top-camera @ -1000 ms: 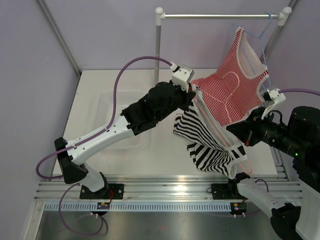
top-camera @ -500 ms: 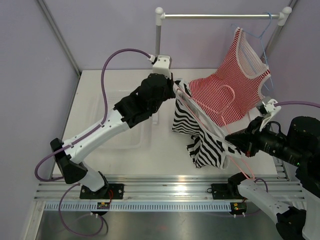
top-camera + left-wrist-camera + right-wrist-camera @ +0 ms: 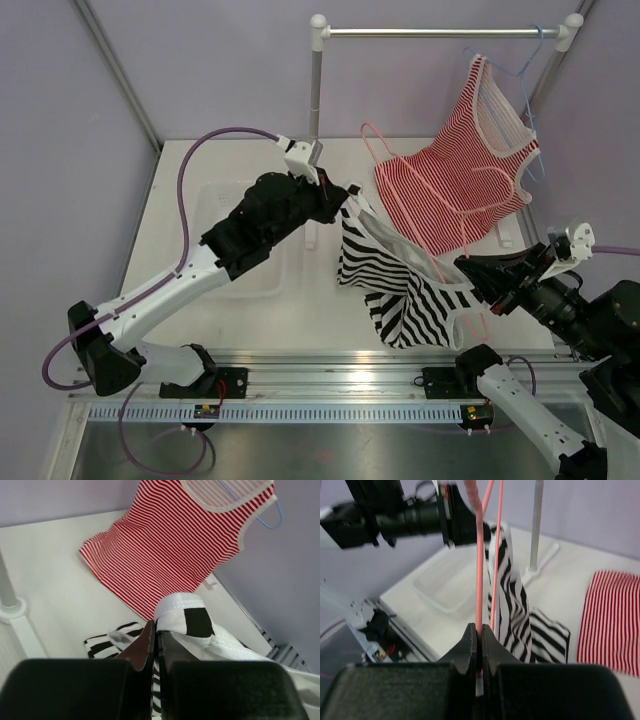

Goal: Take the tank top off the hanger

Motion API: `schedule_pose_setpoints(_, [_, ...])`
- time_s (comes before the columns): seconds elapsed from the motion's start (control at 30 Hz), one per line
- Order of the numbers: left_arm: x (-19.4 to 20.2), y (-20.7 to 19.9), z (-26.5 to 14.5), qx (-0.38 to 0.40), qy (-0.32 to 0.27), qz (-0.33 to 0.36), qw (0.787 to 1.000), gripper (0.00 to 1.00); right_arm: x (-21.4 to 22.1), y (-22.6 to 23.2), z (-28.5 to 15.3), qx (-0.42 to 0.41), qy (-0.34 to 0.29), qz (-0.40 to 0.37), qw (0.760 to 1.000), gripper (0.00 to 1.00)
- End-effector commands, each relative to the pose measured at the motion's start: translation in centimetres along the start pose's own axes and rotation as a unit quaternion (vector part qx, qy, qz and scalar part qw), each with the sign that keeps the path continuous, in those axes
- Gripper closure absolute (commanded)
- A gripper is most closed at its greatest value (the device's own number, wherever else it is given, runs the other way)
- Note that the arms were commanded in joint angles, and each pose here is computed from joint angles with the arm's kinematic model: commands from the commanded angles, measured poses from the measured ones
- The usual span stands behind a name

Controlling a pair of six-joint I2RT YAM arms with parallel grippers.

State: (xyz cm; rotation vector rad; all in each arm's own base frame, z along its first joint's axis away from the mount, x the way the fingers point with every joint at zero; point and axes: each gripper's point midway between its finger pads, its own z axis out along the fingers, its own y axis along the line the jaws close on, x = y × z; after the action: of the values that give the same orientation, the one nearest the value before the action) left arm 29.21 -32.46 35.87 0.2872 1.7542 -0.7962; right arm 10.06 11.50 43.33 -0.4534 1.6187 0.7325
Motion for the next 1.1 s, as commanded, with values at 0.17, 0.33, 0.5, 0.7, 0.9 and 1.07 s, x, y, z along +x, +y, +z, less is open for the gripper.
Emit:
schedule_pose_setpoints(0.17, [3.4,-7.6,-4.1,0.207,0.033,0.001,0.978,1.00,-9.0,1.8,4.4,-0.101,-0.269,0.017,0.958,1.00])
schedule_pose_setpoints(0.33, [7.1,-4.0,-4.5,0.143,0.068,0.018,0.987,1.00,-12.7,0.2,6.9,-0.073,-0.316,0.050,0.944,1.00])
schedule_pose_setpoints(0.5, [8.6,6.5,-5.0,-0.138,0.085,0.009,0.987,1.00,-8.6,-6.8,10.1,0.143,-0.109,0.092,0.979,1.00])
schedule_pose_setpoints(0.7, [11.0,7.0,-3.9,-0.138,0.108,0.003,0.985,0.93,-1.2,-9.6,9.8,0.219,0.042,0.078,0.972,1.00])
schedule_pose_setpoints(0.9, [10.7,5.6,-3.2,-0.110,0.119,0.005,0.987,0.11,0.0,-12.7,11.0,0.290,0.111,0.045,0.950,1.00])
schedule_pose_setpoints(1.07, [9.6,4.8,-4.4,-0.091,0.113,0.003,0.989,0.01,-2.4,-15.7,15.2,0.311,0.108,0.032,0.944,1.00])
